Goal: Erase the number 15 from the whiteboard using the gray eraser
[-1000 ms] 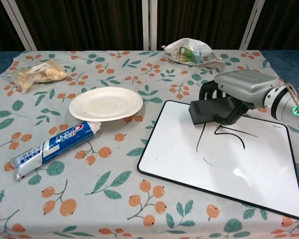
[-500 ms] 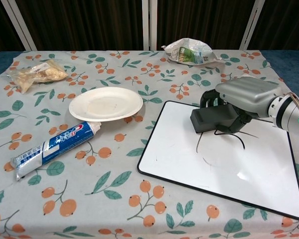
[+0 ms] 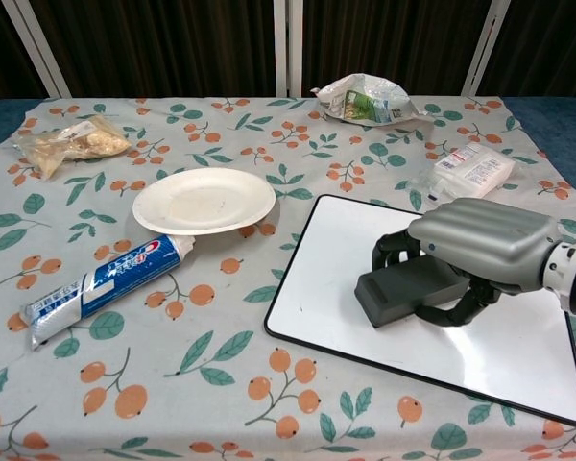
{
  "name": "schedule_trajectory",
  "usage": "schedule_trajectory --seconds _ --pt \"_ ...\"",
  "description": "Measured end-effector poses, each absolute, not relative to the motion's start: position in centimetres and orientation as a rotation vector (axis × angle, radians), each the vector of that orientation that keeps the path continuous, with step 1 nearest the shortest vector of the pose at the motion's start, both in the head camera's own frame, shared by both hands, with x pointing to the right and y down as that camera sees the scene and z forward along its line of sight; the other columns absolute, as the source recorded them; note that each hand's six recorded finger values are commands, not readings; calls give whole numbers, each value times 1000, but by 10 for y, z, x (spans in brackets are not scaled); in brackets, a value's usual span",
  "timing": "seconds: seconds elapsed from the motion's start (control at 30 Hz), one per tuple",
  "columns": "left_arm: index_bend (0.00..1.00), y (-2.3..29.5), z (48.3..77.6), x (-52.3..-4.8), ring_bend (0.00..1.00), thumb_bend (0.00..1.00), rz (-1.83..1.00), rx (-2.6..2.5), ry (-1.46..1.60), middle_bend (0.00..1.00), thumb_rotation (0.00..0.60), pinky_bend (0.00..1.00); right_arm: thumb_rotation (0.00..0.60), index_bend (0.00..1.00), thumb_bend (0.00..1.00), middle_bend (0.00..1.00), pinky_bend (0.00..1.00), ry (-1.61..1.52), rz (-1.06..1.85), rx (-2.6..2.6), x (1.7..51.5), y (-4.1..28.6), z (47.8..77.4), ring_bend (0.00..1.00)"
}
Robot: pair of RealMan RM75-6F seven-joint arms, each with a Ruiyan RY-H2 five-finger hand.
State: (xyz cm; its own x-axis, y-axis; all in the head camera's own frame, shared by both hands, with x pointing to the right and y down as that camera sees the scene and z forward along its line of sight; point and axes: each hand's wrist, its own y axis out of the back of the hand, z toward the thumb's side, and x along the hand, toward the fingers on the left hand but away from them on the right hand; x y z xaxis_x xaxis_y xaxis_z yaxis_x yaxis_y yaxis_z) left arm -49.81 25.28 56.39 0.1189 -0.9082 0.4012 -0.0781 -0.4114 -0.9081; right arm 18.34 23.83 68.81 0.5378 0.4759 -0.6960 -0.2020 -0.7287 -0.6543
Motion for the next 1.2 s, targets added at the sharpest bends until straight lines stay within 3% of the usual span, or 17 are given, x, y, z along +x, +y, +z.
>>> schedule_trajectory --seconds 0.17,0.37,0.93,1.2 --pt "101 253 564 -500 79 69 -1383 -1638 982 90 418 176 600 676 395 573 637 -187 1173 -2058 178 247 677 508" --pt "101 254 564 -502 79 70 -1385 -1639 987 90 418 176 600 676 396 573 637 -245 1162 -1996 178 235 678 508" --pt "101 255 566 -504 79 69 -1391 -1640 984 90 416 176 600 676 395 573 637 -394 1389 -1813 225 179 722 509" --pt "101 254 566 -499 79 70 -1382 -1645 975 90 416 176 600 679 395 576 639 -372 1402 -1856 240 193 716 514"
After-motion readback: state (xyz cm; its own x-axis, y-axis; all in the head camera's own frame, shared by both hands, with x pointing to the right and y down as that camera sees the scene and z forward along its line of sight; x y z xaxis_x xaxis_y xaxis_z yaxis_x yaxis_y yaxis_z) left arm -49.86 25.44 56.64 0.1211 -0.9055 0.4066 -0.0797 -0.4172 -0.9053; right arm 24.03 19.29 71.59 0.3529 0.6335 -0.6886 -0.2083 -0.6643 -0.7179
